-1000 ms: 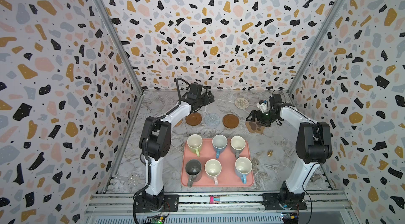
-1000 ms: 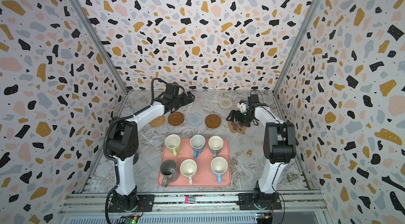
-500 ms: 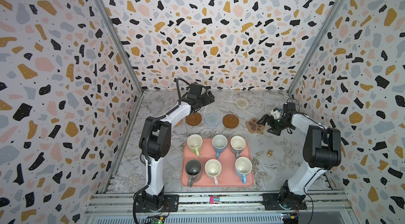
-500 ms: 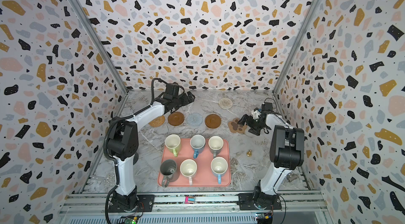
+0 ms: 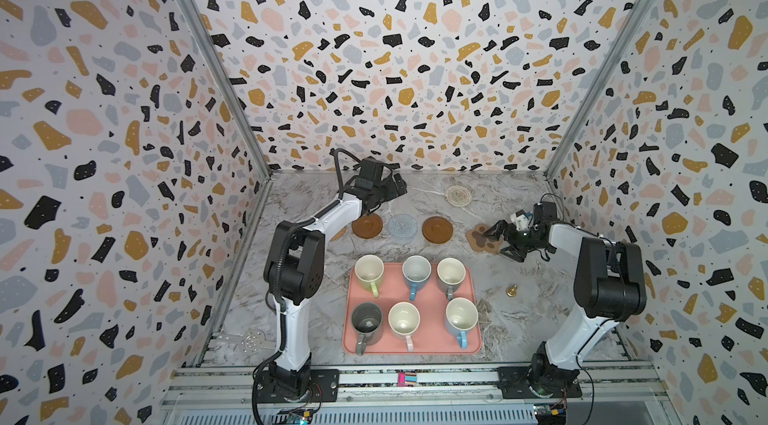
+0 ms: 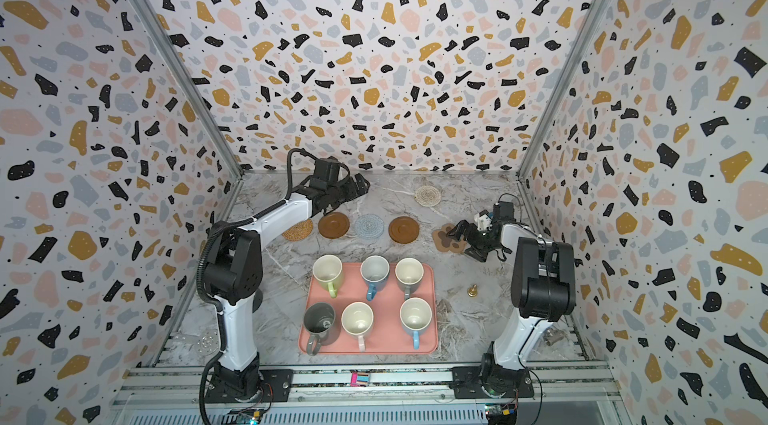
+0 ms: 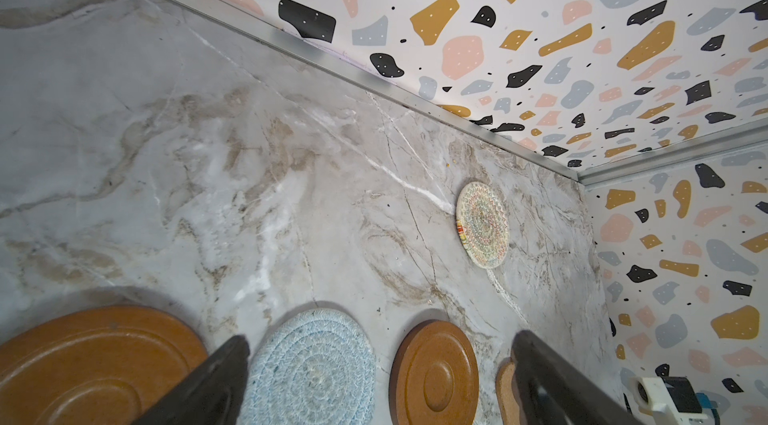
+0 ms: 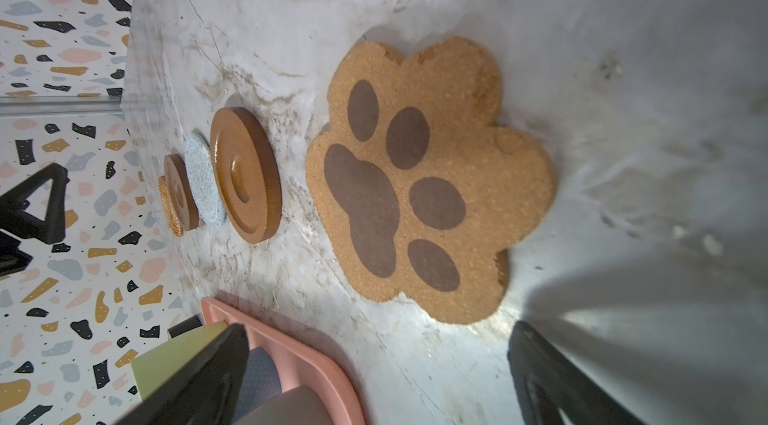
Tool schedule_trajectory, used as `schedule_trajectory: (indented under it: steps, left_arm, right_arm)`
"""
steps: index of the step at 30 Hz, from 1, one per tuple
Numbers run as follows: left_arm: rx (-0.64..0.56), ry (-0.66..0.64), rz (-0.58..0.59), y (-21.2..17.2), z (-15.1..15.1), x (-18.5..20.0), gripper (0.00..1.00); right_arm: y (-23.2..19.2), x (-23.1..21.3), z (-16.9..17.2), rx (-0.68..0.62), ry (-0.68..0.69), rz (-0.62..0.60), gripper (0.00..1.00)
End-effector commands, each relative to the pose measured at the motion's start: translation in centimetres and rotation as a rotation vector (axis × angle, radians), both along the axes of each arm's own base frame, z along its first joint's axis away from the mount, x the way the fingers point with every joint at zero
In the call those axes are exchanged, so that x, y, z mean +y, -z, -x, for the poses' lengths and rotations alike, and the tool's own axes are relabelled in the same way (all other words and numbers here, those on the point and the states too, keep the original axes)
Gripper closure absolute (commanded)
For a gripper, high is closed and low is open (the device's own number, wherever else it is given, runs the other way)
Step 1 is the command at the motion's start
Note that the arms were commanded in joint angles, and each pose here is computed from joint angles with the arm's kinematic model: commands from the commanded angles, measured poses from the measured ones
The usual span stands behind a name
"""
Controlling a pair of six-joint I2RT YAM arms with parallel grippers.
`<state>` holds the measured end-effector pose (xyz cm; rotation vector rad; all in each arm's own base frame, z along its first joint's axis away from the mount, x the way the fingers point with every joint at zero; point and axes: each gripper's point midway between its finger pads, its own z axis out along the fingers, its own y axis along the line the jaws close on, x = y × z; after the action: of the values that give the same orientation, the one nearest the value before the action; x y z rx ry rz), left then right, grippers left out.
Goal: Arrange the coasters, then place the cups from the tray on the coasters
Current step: 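Lift right gripper off the wooden coaster and move it over the paw coaster, then move right gripper farther from the robot toward the multicolour woven coaster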
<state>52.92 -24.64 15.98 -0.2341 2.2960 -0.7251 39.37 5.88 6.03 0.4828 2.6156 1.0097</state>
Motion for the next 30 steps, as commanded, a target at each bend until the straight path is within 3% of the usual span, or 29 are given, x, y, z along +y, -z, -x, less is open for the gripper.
schedule_trajectory:
  steps: [1,30]
  left_arm:
    - [-0.028,-0.005,0.016,-1.1,-0.1,0.1,0.0]
    - [-0.04,-0.019,0.01,-1.8,-0.5,0.2,0.0]
  right_arm:
    - [0.0,0.4,-0.3,-0.004,0.007,-0.033,0.01]
    - [-0.4,2.0,-3.9,-0.045,0.019,-0.096,0.01]
